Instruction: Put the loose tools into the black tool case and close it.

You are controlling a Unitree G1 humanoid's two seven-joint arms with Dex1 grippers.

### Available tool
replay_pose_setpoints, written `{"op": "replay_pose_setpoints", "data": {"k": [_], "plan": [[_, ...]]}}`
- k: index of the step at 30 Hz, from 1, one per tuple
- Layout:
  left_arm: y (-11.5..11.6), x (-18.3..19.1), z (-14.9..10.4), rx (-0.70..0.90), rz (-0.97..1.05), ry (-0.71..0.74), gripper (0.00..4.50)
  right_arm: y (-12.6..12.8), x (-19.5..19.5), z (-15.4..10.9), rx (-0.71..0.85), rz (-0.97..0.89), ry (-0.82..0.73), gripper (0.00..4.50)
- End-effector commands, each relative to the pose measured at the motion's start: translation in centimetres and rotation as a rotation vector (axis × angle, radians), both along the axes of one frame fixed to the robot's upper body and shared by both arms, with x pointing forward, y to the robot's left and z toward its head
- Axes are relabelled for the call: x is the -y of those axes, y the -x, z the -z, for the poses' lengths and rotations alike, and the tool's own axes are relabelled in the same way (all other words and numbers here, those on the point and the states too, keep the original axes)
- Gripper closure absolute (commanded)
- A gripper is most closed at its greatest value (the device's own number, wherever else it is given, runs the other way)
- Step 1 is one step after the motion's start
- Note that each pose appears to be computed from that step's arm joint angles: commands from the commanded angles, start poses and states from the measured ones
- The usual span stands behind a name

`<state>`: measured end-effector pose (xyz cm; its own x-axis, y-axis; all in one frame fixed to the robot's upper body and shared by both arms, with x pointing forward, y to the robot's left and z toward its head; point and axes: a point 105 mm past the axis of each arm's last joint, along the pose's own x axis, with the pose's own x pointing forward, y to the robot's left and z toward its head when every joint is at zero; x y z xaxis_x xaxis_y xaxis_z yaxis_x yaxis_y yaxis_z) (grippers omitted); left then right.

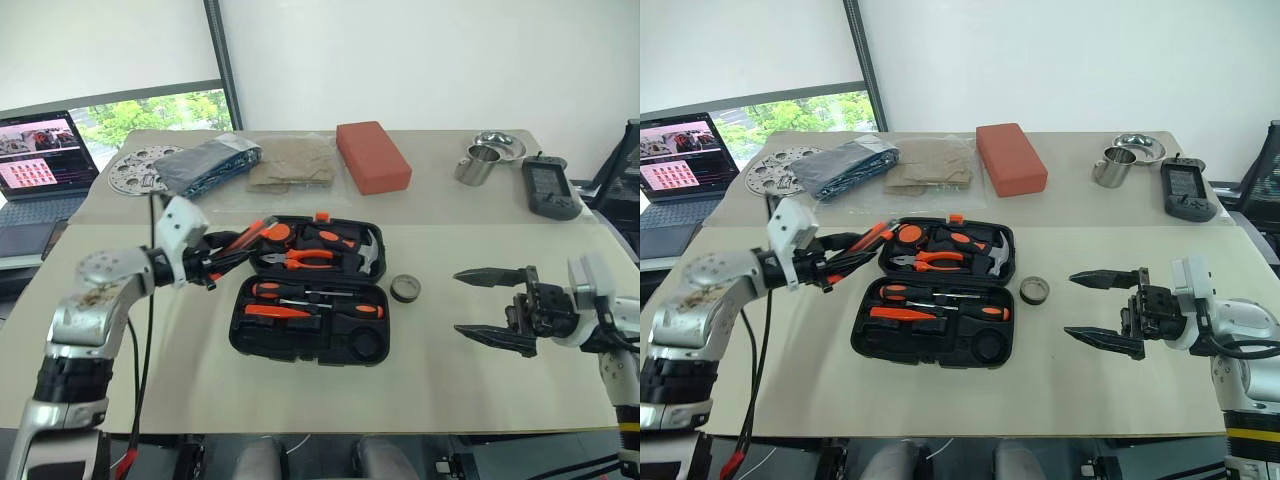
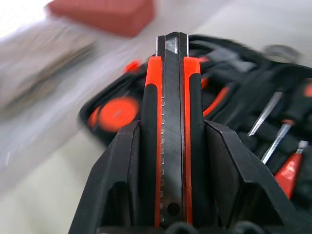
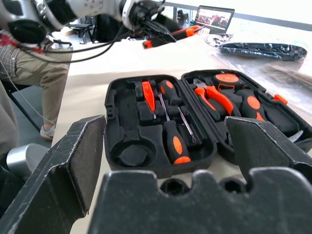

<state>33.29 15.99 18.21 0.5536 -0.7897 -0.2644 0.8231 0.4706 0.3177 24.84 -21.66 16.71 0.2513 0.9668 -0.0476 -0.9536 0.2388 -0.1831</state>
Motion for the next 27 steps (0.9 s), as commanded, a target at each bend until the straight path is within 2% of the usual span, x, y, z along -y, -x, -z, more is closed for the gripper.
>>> {"op": "replay_pose_setpoints", "data": {"k": [1, 5, 18, 27], "plan": [[0.3, 2.9, -0.6, 0.058, 0.145, -0.084, 3.01, 0.2, 0.2, -0.4, 0.04, -0.005, 0.009, 0.0], [0.0, 5.4, -0.2, 0.073, 0.259, -0.162, 3.01, 0.3, 0.6, -0.7, 0.055, 0.042, -0.034, 0.0], [-1.1, 6.0, 2.4, 0.025, 0.436, -0.346, 3.01, 1.6, 1.2, 0.6, 0.053, 0.091, -0.005, 0.0], [2.1, 6.6, 3.2, -0.058, 0.564, -0.361, 3.01, 1.9, 1.1, 0.8, 0.06, 0.106, 0.0, 0.0]]}}
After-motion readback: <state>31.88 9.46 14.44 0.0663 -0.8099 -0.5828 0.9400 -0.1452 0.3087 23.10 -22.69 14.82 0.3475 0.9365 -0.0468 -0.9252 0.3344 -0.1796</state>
